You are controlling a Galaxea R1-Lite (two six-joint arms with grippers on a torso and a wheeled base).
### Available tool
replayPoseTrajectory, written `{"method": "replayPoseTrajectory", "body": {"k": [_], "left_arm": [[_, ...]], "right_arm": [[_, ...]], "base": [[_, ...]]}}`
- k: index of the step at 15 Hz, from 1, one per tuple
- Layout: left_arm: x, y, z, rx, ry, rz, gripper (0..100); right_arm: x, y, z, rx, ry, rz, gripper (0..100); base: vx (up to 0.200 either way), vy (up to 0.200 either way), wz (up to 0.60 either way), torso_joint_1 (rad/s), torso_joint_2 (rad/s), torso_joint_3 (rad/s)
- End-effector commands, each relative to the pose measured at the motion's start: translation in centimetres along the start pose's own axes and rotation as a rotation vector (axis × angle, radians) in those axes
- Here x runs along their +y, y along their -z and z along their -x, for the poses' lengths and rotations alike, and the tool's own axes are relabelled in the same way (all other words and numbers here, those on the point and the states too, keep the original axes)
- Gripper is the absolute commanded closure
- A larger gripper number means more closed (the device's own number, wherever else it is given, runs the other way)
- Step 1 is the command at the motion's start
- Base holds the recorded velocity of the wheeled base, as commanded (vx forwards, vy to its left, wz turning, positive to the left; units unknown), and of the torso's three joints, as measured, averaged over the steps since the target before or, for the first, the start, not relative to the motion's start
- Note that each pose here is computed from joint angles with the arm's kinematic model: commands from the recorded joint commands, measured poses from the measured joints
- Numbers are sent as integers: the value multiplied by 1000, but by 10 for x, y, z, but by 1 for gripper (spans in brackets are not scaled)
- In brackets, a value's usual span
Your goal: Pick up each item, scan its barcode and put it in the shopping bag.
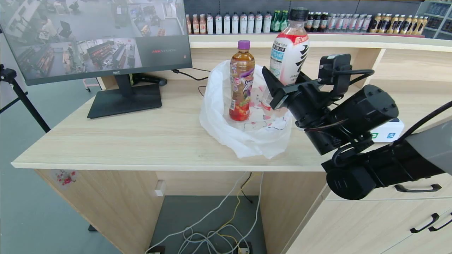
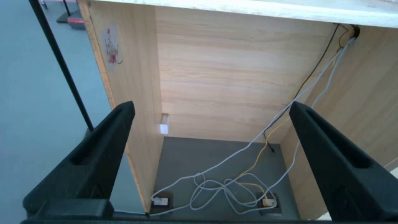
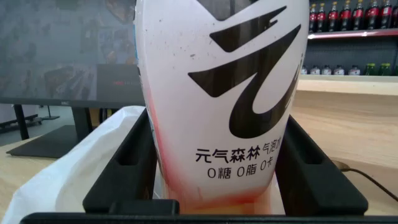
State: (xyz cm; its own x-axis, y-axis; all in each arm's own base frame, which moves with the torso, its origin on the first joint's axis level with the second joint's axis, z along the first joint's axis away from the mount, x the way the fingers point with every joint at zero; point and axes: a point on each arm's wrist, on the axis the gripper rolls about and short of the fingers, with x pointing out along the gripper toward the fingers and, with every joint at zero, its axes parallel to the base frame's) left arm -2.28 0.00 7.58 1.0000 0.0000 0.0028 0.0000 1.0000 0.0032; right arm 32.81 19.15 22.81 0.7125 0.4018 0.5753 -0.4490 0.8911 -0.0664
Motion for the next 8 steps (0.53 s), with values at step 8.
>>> {"method": "replayPoseTrajectory", "body": {"k": [8], "left_arm": [[0, 0, 0, -5, -2, 0, 0]], "right_arm": [[-23, 48, -7, 53, 7, 26, 100]], "base": [[0, 0, 0, 0, 0, 0]]}}
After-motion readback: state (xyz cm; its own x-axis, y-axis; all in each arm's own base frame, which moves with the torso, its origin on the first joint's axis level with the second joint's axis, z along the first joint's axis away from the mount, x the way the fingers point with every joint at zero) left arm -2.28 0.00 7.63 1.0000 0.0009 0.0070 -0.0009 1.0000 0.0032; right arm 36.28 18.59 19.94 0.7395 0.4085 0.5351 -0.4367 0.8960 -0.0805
